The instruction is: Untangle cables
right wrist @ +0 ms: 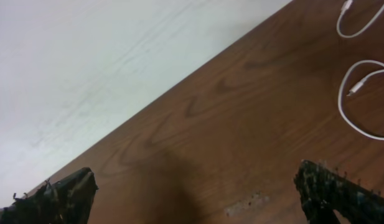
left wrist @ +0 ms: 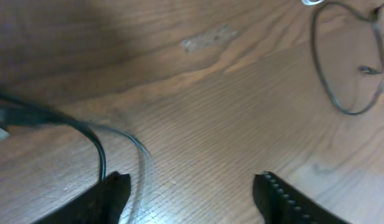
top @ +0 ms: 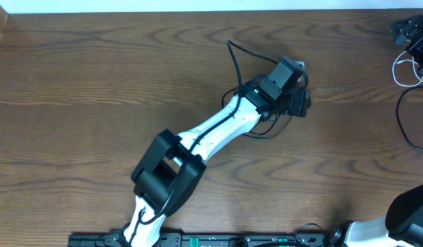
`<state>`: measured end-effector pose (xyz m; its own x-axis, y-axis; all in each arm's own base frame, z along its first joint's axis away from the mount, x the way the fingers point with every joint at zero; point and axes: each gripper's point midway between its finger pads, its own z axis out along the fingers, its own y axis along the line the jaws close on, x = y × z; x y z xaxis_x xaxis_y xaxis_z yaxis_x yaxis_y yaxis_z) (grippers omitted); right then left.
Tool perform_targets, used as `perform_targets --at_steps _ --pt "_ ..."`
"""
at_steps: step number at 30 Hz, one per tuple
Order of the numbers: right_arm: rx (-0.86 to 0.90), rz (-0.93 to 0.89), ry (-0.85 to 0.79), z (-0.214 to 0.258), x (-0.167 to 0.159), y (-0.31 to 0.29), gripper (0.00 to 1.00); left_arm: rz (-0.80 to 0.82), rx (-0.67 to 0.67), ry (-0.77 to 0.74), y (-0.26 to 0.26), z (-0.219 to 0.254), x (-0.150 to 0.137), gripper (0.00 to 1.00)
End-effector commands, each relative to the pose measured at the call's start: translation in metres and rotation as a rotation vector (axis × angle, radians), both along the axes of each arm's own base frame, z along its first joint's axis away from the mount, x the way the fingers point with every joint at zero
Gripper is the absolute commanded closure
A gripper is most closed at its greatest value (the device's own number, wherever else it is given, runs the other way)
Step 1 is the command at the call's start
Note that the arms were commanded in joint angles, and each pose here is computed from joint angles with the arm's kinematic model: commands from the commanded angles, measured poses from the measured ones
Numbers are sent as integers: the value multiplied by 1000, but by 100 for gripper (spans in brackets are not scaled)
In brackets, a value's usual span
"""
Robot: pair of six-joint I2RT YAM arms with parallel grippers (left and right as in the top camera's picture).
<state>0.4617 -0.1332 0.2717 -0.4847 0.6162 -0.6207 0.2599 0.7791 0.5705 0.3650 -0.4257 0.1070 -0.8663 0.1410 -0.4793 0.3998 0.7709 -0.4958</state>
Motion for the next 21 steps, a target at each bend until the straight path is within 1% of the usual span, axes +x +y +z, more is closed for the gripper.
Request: perform_targets --at_steps 1,6,10,12,15,17,21 --pt "-37 -33 31 -7 -1 -8 3 55 6 -10 2 0 9 28" --pt "-48 -86 110 -24 -9 -16 4 76 -2 -39 8 10 18 28" --pt "-15 -61 177 -42 -13 -5 5 73 -11 -88 20 31 28 28" --pt "-6 -29 220 -54 -14 6 7 72 -11 -118 31 47 32 28" --pt "-34 73 287 -74 -15 31 15 85 6 -145 55 71 36 28" --pt "-83 173 311 -86 -12 52 19 112 33 -145 79 83 39 28" --pt "-199 362 332 -108 -3 97 18 242 148 -114 140 87 48 28"
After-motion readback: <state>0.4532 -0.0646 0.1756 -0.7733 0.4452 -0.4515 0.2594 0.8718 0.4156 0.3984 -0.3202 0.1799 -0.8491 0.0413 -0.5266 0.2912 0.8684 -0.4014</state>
